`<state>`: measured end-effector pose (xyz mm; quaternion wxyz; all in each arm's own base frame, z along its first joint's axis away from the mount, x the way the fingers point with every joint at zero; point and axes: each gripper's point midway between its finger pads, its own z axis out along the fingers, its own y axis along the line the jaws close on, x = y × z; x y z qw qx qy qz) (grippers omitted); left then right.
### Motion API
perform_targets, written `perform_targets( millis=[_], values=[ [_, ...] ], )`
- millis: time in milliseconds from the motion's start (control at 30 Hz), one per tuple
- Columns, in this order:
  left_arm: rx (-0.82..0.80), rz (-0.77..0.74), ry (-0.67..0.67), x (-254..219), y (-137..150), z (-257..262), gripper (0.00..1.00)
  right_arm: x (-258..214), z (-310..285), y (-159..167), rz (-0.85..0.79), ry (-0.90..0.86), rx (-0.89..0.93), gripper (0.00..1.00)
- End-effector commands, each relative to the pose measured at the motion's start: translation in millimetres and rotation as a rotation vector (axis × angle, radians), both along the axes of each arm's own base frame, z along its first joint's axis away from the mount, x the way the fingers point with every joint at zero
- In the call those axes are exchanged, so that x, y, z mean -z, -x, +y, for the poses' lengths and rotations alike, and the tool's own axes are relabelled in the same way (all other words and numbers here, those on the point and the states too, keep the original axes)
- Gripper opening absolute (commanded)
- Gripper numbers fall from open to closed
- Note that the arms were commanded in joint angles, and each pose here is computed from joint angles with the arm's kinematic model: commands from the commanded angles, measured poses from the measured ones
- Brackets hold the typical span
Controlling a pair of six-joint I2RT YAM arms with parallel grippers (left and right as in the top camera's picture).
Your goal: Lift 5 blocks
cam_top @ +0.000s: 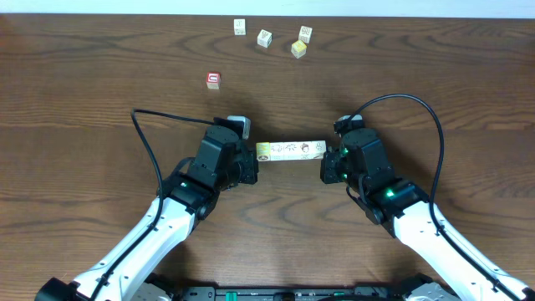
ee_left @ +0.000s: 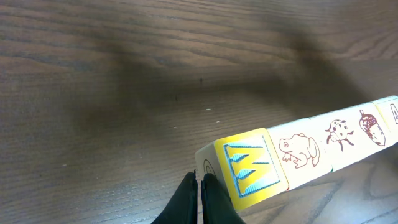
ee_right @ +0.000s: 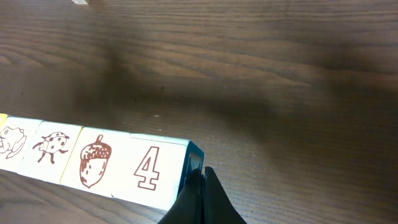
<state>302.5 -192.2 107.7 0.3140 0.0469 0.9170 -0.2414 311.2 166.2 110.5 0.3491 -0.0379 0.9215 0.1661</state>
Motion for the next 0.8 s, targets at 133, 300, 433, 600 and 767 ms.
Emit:
perform_targets(
  millis=[133, 300, 433, 600, 767],
  values=[
    [0.167, -0.026, 0.153, -38.0, 10.8, -42.8, 0.07, -29.5, 60.6, 24.2, 0.008, -0.170, -0.245, 0.01],
    [0.166, -0.026, 0.153, -37.9, 10.8, -42.7, 0.07, -29.6, 60.5, 24.1, 0.008, -0.169, -0.244, 0.01],
    [0.166, -0.026, 0.153, -38.2, 10.8, -42.7, 0.07, -29.1, 60.2, 24.2, 0.009, -0.167, -0.243, 0.01],
    [0.166, -0.026, 0.153, -38.2, 10.8, -42.7, 0.07, -28.9, 60.1, 24.2, 0.010, -0.166, -0.242, 0.01],
    [0.166, -0.026, 0.153, -38.2, 10.8, -42.7, 0.07, -28.1, 59.7, 24.8, 0.014, -0.164, -0.242, 0.01]
  ],
)
